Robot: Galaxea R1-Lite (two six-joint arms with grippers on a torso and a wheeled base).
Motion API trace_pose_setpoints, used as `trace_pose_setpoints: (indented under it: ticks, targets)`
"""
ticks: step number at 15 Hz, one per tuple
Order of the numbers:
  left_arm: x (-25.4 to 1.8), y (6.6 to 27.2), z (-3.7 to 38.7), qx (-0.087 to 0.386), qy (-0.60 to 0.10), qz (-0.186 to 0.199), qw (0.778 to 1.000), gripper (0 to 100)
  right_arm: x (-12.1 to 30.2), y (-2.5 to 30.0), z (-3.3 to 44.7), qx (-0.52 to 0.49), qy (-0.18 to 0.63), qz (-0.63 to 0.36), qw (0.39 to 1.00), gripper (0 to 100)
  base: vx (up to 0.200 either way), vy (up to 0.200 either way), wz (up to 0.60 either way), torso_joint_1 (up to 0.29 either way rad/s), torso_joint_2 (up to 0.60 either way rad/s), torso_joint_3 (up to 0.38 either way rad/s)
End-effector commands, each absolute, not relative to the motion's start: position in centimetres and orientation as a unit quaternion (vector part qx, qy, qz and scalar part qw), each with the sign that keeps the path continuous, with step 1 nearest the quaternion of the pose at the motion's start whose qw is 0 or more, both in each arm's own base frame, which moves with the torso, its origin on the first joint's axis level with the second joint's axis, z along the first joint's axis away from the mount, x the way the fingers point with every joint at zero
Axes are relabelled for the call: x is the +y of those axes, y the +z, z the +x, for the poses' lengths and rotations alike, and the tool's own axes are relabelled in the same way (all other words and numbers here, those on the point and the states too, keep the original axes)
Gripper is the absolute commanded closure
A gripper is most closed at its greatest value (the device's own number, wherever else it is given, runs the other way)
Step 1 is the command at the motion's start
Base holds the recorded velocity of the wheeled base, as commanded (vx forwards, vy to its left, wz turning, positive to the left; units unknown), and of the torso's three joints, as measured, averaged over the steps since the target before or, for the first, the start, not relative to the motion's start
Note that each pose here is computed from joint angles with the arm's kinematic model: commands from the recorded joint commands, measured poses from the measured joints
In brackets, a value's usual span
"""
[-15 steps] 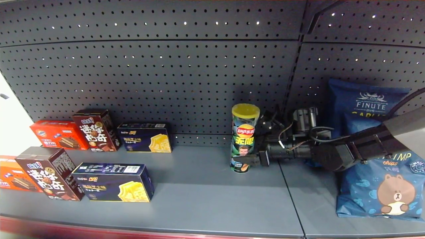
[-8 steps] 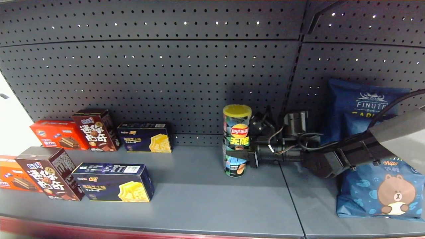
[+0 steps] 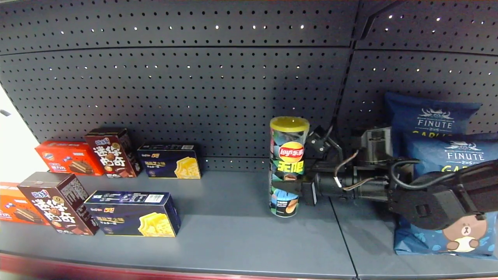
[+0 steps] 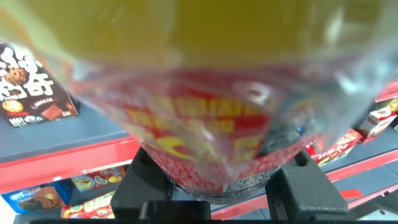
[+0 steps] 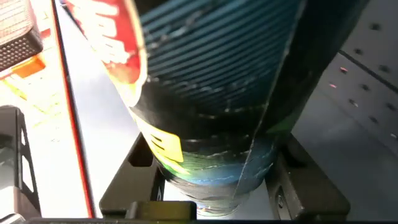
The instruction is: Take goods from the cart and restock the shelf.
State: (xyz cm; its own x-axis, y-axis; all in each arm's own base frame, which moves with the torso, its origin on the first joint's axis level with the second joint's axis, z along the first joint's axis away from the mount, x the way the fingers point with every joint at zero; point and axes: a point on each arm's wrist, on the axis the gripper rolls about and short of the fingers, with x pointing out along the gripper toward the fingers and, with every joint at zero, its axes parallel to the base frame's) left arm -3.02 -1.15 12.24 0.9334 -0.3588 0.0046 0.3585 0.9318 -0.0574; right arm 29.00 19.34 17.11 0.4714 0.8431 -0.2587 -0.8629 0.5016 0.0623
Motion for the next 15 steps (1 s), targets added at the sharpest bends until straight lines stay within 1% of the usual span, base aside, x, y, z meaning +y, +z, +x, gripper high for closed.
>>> trace_pose_setpoints:
  ticks: [1,3,5,7,8,10,15]
  targets:
    - [-1.2,12.4,-3.1,-0.001,-0.181,-0.028,0.983,100,17.5,19.3,25.9,0.096,0.483,-0.038,0.869,100,0.000,0.000,0.00,0.000,0.00,0.000]
    - [-1.2,12.6,-3.2,-0.004,-0.179,-0.027,0.983,100,16.7,19.4,24.6,0.088,0.485,-0.036,0.869,100,0.000,0.000,0.00,0.000,0.00,0.000]
    - [-1.2,12.8,-3.2,-0.007,-0.180,-0.026,0.983,100,16.1,18.8,22.8,0.081,0.492,-0.034,0.866,100,0.000,0.000,0.00,0.000,0.00,0.000]
    - [-1.2,13.4,-3.3,-0.012,-0.181,-0.025,0.983,100,15.4,17.3,21.4,0.076,0.498,-0.033,0.863,100,0.000,0.000,0.00,0.000,0.00,0.000]
    - [-1.2,13.5,-3.3,-0.014,-0.181,-0.025,0.983,100,15.4,16.8,21.4,0.074,0.498,-0.033,0.863,100,0.000,0.000,0.00,0.000,0.00,0.000]
    - [-1.2,13.5,-3.4,-0.014,-0.179,-0.040,0.983,100,15.4,15.9,21.5,0.072,0.498,-0.030,0.864,100,0.000,0.000,0.00,0.000,0.00,0.000]
    - [-1.2,14.0,-3.4,-0.016,-0.178,-0.041,0.983,100,16.0,13.8,22.5,0.085,0.496,-0.031,0.863,100,0.000,0.000,0.00,0.000,0.00,0.000]
